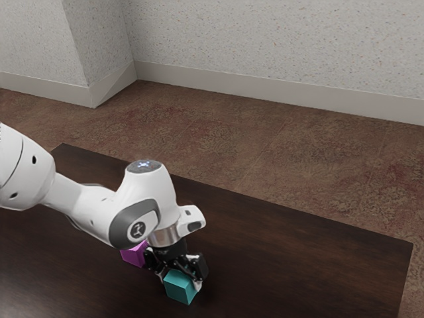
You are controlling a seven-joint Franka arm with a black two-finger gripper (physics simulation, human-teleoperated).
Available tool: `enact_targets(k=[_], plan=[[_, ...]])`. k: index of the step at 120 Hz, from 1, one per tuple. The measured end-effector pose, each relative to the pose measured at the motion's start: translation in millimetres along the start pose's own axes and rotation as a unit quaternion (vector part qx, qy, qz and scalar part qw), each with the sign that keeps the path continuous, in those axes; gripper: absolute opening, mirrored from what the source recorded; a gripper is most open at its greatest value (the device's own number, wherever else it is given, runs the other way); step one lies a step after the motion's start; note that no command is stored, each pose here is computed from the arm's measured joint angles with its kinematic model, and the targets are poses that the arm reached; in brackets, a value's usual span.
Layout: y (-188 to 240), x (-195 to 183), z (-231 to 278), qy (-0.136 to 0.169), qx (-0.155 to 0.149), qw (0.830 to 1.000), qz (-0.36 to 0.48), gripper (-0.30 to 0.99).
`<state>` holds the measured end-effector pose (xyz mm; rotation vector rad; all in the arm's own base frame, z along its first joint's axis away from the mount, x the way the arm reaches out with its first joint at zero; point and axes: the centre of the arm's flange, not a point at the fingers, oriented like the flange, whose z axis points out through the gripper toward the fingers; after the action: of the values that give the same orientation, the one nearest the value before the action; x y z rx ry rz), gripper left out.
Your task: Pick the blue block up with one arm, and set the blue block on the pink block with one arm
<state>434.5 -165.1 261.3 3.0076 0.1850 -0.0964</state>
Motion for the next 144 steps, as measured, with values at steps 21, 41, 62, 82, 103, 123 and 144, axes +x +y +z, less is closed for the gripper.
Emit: enact_targets(k=[21,41,62,82,103,123,144], plan=[[3,0,1,0.013,0.024,0.999,0.043,0.68],[-1,3,2,0.016,0.027,0.999,0.043,0.58],[1,2,2,0.017,0.026,0.999,0.036,0.42],[3,2,-2,0.023,0.026,0.999,0.034,0.38],[7,3,-28,0.048,0.029,0.997,0.044,0.37],[2,26,-77,0.082,0.05,0.994,0.056,0.36],[-59,45,-135,0.109,0.075,0.991,0.003,0.36]])
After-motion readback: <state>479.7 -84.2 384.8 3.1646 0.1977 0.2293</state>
